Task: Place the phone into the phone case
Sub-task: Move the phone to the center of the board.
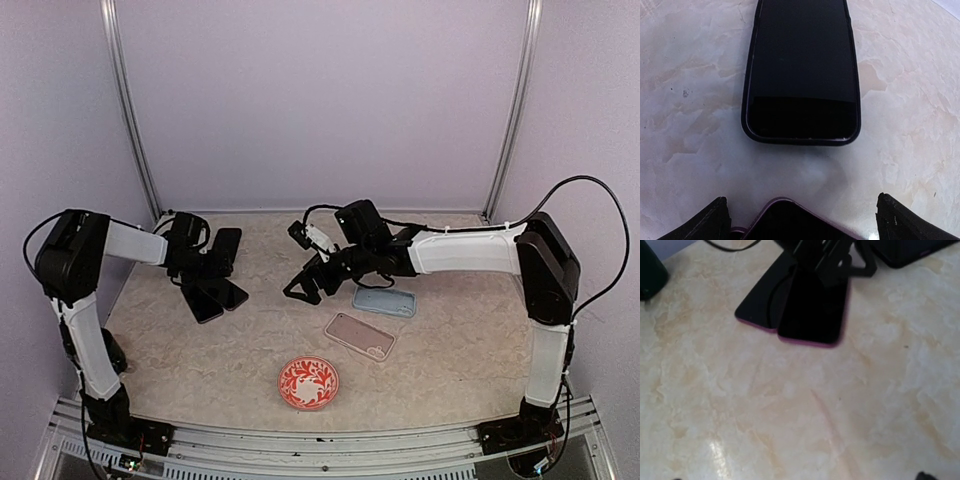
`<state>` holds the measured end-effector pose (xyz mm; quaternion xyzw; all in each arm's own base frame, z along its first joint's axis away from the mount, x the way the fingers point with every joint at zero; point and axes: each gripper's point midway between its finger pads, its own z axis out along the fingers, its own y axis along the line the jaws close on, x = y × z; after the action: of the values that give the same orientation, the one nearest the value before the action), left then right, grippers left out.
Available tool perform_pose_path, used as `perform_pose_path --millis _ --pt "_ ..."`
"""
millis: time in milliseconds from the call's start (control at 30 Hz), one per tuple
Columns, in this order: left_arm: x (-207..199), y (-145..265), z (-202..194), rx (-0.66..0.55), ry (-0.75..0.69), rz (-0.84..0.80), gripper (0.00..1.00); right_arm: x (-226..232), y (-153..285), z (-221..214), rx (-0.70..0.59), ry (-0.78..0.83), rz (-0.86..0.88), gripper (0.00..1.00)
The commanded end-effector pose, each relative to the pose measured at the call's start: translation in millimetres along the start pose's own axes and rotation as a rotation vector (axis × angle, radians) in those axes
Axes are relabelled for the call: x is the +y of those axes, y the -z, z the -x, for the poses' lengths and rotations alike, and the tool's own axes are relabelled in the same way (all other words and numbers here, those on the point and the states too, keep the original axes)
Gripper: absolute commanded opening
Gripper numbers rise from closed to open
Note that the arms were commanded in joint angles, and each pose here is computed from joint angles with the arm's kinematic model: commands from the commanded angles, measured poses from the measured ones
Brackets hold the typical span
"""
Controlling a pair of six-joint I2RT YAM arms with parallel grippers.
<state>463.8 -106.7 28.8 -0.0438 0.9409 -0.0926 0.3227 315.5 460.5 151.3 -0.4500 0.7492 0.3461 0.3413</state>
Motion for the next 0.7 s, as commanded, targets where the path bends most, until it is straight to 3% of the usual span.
perform_pose_path --millis 0,233,667 --pt "-12 8 -35 0.094 0.01 -0.04 0.99 2 -11 -9 0.036 0.031 0.022 1.0" --pt "-34 13 -41 0.091 -0.014 -0.082 0.99 -14 -32 -25 0.083 0.166 -0.005 1.0" --pt "-79 20 -67 0.113 -0.034 -0.167 0.99 -32 -54 -48 0.128 0.214 -0.08 1.0"
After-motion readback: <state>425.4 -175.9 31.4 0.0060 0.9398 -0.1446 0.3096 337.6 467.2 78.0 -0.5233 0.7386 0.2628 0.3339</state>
